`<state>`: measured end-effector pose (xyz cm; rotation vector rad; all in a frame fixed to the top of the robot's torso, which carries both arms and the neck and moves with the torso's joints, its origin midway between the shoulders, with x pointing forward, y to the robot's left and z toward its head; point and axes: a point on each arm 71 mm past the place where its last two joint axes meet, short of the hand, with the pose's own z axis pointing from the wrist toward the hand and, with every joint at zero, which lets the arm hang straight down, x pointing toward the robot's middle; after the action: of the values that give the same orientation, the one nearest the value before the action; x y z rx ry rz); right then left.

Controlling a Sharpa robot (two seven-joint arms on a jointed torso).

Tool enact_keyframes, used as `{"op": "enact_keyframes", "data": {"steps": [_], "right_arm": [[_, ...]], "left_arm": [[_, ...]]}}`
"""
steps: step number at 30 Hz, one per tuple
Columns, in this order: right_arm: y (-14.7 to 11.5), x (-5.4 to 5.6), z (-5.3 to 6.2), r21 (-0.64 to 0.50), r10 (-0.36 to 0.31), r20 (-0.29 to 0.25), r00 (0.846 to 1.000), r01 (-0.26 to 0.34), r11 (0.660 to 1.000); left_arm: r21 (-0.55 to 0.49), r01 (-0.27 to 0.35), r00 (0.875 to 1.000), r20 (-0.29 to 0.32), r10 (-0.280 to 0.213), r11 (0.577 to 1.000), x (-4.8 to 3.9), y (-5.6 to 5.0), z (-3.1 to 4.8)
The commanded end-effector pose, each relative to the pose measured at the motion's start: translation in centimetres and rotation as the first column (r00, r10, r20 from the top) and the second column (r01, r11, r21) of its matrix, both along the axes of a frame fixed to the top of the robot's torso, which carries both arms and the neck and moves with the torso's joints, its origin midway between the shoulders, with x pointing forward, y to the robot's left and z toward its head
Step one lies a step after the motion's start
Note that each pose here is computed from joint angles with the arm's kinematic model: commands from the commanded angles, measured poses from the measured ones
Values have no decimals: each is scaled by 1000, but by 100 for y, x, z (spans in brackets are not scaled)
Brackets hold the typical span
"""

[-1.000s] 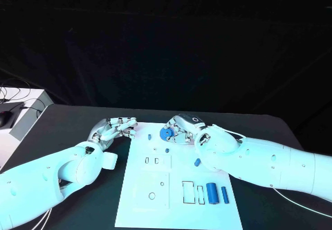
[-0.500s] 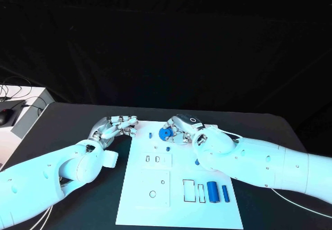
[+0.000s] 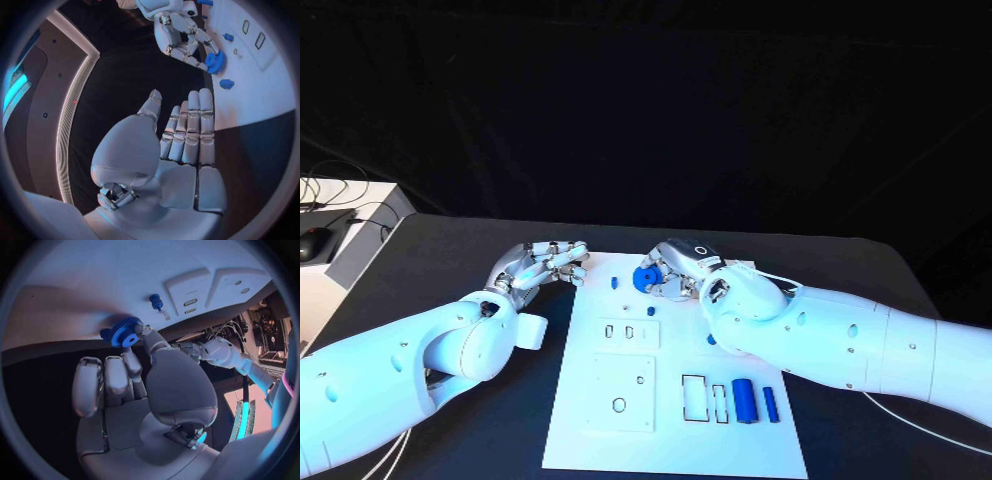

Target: Assemble the parts on the task board

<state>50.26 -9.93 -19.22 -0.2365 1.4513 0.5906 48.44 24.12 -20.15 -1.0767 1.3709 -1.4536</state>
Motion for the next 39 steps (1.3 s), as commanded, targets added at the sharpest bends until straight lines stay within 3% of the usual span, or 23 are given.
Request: {"op": "enact_keyframes", "data": {"steps": [1, 39], "right_arm": [[9, 8, -32, -30, 2, -11, 1000, -3, 1000], [-120, 14, -68, 10, -20, -37, 999, 21, 1000]], "left_arm": [[-10, 16, 1000, 13, -16, 1000, -7, -18, 16], [-5, 5, 1000, 13, -5, 1000, 2, 16, 12]]}}
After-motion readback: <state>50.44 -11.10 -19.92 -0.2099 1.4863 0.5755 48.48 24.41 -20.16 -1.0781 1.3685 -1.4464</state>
